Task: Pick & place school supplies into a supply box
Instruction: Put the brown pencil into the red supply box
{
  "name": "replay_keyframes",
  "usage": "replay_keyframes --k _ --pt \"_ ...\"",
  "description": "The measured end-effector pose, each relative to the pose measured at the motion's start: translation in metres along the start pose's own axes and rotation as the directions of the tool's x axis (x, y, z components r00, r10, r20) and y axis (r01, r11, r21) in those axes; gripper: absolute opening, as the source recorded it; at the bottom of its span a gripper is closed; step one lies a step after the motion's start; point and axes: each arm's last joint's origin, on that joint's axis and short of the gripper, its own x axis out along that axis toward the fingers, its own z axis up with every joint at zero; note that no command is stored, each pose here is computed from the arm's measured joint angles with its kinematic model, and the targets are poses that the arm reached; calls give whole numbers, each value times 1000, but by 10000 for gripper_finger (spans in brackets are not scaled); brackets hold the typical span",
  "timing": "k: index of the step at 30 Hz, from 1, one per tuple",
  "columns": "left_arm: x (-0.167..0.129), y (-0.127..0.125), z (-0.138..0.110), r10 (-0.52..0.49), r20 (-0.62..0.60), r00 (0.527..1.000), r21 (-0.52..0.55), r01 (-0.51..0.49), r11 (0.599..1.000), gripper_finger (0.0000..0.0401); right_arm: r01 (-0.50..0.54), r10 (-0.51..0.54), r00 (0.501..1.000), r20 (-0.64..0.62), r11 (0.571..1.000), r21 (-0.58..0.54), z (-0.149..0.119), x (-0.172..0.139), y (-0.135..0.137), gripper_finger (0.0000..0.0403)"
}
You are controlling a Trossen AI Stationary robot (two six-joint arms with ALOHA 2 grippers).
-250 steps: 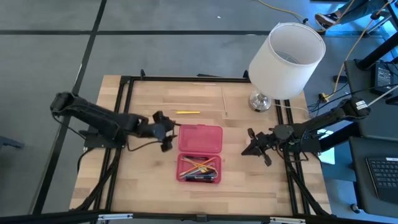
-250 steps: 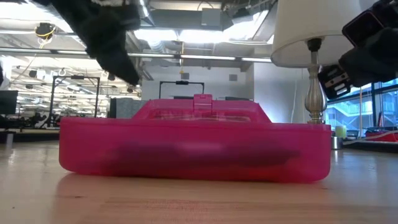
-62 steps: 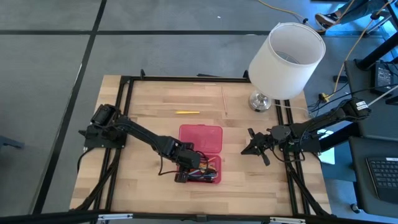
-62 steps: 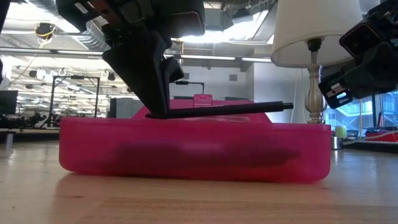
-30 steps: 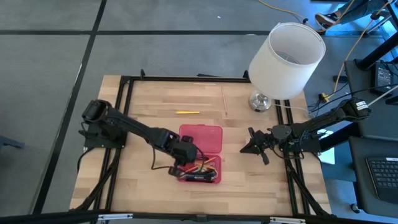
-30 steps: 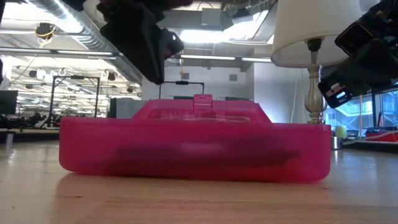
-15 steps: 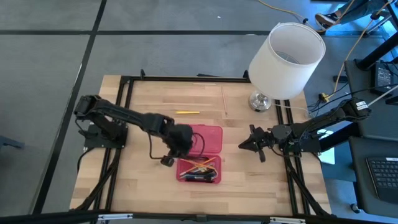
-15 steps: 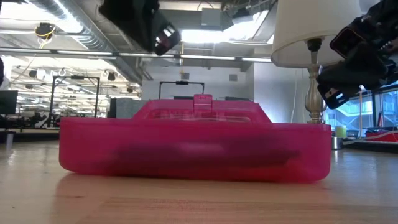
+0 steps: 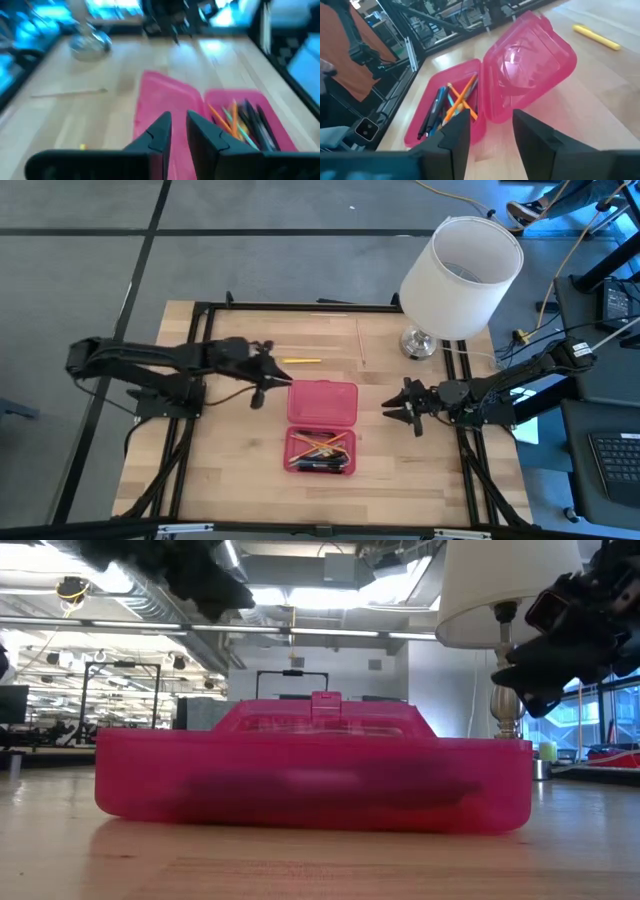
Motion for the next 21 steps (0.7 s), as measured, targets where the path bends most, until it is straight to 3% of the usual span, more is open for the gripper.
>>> replay_keyframes --k 5,8,12,17,21 --pt "-14 1 -35 50 164 985 -57 -41 998 51 24 -24 999 26 1000 -2 2 0 0 152" --pt "-18 0 -52 45 234 971 -77 -28 997 53 139 -140 985 101 990 17 9 1 -1 152" --pt "-21 0 -65 49 302 952 -80 -26 996 54 293 -286 949 130 955 -39 29 9 6 152" --pt "-21 0 -70 51 303 952 -75 -30 997 50 564 -563 824 66 825 4 52 21 11 152" --pt "-21 0 -69 51 304 951 -74 -30 997 51 681 -679 733 -50 731 56 61 32 7 152"
